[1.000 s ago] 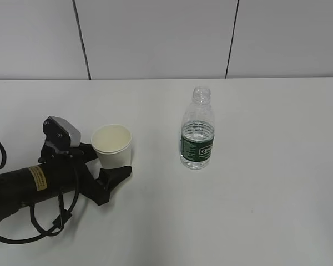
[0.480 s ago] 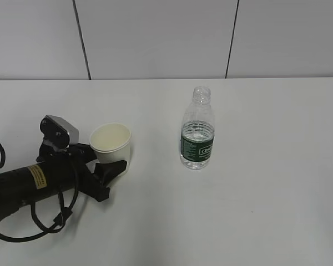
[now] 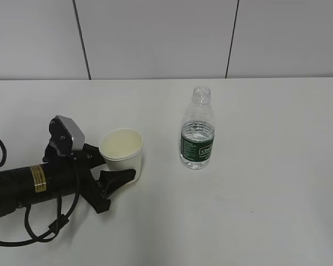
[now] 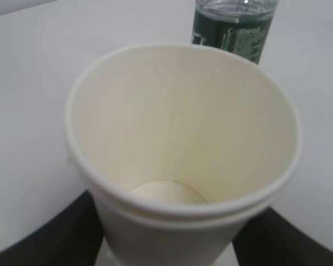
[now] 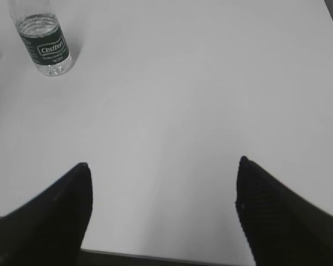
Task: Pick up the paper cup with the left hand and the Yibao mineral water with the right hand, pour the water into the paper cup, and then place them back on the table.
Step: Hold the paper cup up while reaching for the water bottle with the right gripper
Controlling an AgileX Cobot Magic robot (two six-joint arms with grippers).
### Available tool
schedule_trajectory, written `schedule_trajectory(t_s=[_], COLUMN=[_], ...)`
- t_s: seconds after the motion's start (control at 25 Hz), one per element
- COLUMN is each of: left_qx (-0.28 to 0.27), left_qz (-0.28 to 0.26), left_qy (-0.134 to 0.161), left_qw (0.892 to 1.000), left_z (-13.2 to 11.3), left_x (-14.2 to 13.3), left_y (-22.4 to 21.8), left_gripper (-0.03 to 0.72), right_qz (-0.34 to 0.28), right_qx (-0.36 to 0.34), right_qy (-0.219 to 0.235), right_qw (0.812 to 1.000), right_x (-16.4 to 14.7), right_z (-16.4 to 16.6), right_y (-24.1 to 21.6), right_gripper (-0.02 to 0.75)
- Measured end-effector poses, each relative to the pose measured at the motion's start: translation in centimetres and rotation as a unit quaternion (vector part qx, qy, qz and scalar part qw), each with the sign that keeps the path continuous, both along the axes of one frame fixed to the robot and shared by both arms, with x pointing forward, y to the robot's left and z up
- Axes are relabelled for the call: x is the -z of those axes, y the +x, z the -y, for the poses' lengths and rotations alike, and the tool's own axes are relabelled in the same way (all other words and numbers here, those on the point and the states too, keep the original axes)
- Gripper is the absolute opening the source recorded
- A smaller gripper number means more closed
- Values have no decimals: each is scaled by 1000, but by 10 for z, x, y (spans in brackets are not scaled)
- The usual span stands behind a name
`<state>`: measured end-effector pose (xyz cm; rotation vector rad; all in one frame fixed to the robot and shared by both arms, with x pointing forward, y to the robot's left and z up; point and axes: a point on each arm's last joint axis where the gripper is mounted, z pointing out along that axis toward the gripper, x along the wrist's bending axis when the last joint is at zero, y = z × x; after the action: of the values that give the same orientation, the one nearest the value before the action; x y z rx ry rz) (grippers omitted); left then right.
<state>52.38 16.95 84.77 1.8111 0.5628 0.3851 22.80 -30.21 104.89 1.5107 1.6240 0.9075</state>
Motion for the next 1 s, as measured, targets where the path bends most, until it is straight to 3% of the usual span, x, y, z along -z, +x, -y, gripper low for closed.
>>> schedule_trajectory(t_s=[0.2,0.48,0.8,1.0], left_qx=[1,6,-26,-18], left_qz=[-2,-22,-9,8], left_qy=[-10,-6,-8,-8], left_qw=[1000,1000,1000,1000], left_z=[1,-1,-24,-28], left_x=[-6,-2,-20,-29], left_y=[0,-10,-16,-16], left_gripper=[465,465,465,465], right_qz=[36,144,161,128], right_qx=[-1,-6,-24,-32], right_qy=[1,1,-38,-37], right_qw=[999,989,986,991], right_x=[-8,-23,-35,-33], right_z=[0,-1,-4,-7], right_y=[2,15,52,84], right_gripper=[592,592,592,592])
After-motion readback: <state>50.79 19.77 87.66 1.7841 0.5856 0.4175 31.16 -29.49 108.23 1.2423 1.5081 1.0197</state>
